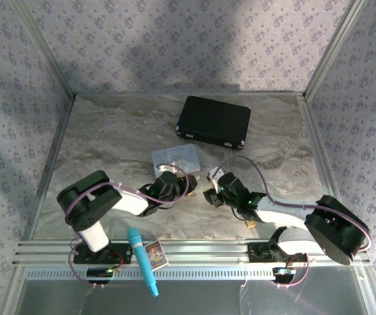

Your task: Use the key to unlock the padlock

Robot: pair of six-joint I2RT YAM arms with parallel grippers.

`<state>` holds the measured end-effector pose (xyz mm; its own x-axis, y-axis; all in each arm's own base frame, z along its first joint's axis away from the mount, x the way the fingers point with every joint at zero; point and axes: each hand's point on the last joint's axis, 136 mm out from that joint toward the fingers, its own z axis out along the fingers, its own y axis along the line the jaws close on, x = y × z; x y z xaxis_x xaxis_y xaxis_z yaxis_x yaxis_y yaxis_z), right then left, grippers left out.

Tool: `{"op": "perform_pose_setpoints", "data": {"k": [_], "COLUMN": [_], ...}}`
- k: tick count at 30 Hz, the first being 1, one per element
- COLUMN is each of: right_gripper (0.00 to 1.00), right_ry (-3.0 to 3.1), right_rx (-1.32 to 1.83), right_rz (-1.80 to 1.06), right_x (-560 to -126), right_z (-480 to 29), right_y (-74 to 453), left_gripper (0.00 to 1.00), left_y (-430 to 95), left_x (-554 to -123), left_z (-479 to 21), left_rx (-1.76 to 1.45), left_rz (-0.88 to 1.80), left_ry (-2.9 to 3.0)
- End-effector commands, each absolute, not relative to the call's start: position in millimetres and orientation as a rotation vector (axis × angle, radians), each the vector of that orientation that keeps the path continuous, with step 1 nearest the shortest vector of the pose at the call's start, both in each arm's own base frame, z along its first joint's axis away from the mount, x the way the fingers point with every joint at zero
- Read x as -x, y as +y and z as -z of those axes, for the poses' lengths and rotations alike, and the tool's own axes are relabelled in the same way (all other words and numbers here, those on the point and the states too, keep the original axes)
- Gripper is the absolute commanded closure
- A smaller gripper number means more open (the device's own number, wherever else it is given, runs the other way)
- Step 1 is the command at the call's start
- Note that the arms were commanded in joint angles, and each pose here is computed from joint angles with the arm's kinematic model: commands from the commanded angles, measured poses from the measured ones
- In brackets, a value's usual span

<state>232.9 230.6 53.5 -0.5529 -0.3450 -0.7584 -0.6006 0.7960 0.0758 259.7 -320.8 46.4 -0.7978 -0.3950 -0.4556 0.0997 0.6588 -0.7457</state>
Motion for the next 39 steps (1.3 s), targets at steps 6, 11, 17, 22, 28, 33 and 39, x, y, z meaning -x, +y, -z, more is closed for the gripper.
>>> {"op": "perform_pose_setpoints", "data": {"k": [6, 11, 17, 22, 28, 33, 39], "right_gripper": [0.62, 0.64, 0.69, 0.69, 0.62, 0.51, 0.54], "right_ry": [2.212, 2.21, 2.163, 2.108, 2.039, 2.019, 2.038], "right_rx": [0.667, 0.699, 0.773, 0.854, 0.968, 1.036, 1.022], "right_rz": [-0.482, -0.486, -0.477, -0.461, -0.481, -0.51, -0.462], "right_x": [-230.7, -232.4, -228.6, -221.1, -208.6, -197.9, -205.1], "right_z": [-49.8, -43.1, -37.8, -37.7, -40.0, -40.0, -35.0], "right_y": [233.7, 241.9, 254.1, 260.8, 277.2, 293.9, 298.1], "left_gripper": [0.58, 0.67, 0.87, 0.92, 0.98, 0.99, 1.0], "left_y": [-306.7, -302.0, -297.9, -297.8, -295.9, -296.4, -298.3], "left_x": [-249.8, -243.1, -240.7, -241.5, -238.9, -238.5, -237.4], "left_z": [-23.7, -21.4, -18.2, -25.3, -33.8, -41.7, -43.0], "left_rx": [0.279, 0.282, 0.335, 0.354, 0.464, 0.515, 0.544], "left_rz": [0.974, 0.871, 0.848, 0.83, 0.861, 0.881, 0.918], "left_ry": [2.376, 2.417, 2.456, 2.472, 2.525, 2.557, 2.564]}}
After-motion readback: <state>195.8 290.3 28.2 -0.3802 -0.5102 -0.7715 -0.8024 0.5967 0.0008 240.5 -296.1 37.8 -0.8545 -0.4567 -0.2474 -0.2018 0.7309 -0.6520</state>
